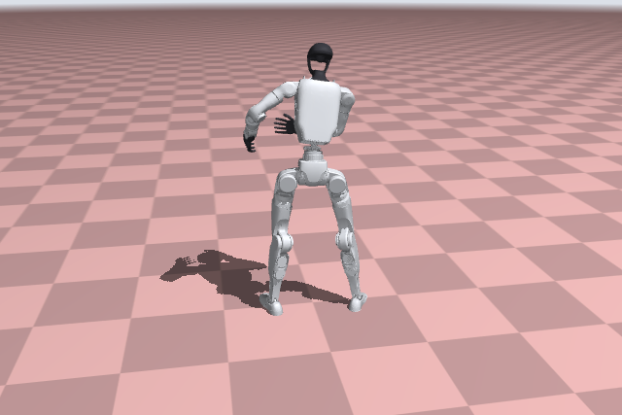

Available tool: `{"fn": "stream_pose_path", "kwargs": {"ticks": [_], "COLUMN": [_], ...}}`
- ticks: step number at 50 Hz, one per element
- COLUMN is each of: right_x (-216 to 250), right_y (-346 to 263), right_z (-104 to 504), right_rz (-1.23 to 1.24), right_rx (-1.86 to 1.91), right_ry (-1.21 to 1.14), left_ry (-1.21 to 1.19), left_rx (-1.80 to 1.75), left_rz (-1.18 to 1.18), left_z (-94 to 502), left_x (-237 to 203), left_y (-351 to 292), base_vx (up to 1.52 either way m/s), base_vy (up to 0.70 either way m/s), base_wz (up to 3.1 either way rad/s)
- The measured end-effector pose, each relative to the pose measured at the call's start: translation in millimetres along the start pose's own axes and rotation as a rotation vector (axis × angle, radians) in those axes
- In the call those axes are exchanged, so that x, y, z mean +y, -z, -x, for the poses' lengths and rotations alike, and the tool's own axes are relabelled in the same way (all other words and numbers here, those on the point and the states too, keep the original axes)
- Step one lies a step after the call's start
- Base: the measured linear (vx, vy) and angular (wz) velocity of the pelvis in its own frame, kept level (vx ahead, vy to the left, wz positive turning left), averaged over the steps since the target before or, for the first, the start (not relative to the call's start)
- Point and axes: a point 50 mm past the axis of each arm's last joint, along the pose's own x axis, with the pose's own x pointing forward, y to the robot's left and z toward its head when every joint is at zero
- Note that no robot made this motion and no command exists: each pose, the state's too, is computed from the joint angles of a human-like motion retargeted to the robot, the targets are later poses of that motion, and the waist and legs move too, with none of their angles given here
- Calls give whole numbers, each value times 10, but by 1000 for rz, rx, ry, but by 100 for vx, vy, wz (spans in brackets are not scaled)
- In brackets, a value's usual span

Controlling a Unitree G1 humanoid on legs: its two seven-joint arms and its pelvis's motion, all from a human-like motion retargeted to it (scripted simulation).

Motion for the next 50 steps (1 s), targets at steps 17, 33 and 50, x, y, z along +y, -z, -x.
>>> {"fn": "stream_pose_path", "kwargs": {"ticks": [17,33,50], "right_x": [-1846,-2529,-2724], "right_y": [-841,-2739,-1561], "right_z": [322,571,692], "right_rz": [-301,-90,-67], "right_rx": [-290,-748,-547], "right_ry": [285,314,720], "left_ry": [607,1127,793], "left_rx": [-7,-237,-27], "left_rz": [285,343,254], "left_z": [-506,-72,-481], "left_x": [-2299,-3799,-2970], "left_y": [-22,-1270,-309], "base_vx": [3,10,-8], "base_vy": [-30,-1,18], "base_wz": [-63,-12,16]}}
